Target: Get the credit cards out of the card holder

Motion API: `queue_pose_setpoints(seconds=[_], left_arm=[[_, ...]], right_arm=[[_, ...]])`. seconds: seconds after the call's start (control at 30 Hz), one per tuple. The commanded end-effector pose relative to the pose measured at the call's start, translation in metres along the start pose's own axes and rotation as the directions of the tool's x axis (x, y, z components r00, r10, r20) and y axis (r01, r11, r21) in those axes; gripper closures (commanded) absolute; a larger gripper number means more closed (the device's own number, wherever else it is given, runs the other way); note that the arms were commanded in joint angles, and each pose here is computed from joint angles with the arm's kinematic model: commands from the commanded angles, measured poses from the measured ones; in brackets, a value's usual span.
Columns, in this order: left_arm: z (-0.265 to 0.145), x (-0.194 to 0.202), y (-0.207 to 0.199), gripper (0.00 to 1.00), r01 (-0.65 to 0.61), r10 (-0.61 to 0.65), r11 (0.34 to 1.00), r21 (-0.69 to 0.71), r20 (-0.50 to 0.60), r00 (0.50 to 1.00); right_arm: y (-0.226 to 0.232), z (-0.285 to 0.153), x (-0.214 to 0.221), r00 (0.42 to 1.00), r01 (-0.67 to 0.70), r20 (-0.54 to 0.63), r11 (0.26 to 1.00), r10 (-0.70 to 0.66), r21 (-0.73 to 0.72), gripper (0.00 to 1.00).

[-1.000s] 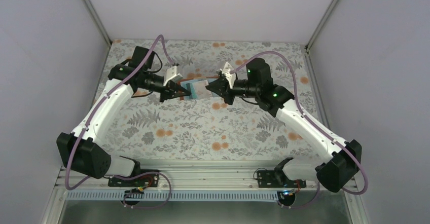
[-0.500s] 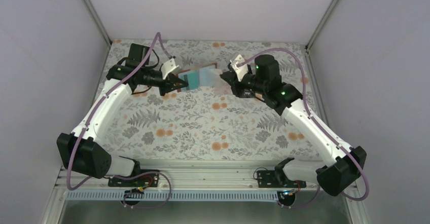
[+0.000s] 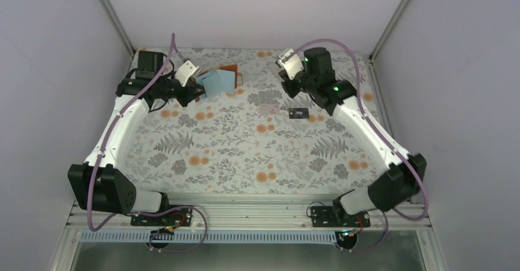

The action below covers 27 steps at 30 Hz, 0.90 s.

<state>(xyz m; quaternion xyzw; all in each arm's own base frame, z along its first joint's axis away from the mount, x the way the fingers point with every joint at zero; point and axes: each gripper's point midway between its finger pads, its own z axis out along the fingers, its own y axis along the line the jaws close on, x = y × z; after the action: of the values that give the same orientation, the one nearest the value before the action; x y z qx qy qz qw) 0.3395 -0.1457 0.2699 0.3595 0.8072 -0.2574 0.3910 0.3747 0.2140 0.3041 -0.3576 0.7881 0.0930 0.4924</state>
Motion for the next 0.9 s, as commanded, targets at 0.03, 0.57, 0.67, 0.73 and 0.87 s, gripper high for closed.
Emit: queue_pose_setpoints(seconds=[0.03,0.57,0.67,0.73,0.87], left_arm=[[-0.012,-0.008,0.013,0.98,0.016,-0.013,0.997,-0.08,0.041,0.999],[-0.012,-0.008,0.011,0.98,0.013,-0.011,0.998,-0.056,0.05,0.999],[-0.012,-0.008,0.011,0.98,0.012,-0.01,0.998,-0.054,0.05,0.999],[-0.012,-0.008,0.01,0.98,0.012,-0.009,0.999,-0.051,0.052,0.999],[-0.012,-0.009,0.008,0.98,0.01,-0.008,0.999,-0.043,0.054,0.998]], right_arm=[[0.017,0.053,0.045,0.952,0.191,-0.205,0.964,-0.228,-0.187,0.96],[0.07,0.129,0.166,0.482,0.471,-0.476,0.675,-0.736,-0.567,0.96],[0.074,0.138,0.18,0.426,0.484,-0.493,0.651,-0.759,-0.584,0.96],[0.07,0.145,0.185,0.395,0.499,-0.51,0.645,-0.764,-0.579,0.96],[0.068,0.147,0.187,0.369,0.516,-0.516,0.632,-0.773,-0.579,0.96]])
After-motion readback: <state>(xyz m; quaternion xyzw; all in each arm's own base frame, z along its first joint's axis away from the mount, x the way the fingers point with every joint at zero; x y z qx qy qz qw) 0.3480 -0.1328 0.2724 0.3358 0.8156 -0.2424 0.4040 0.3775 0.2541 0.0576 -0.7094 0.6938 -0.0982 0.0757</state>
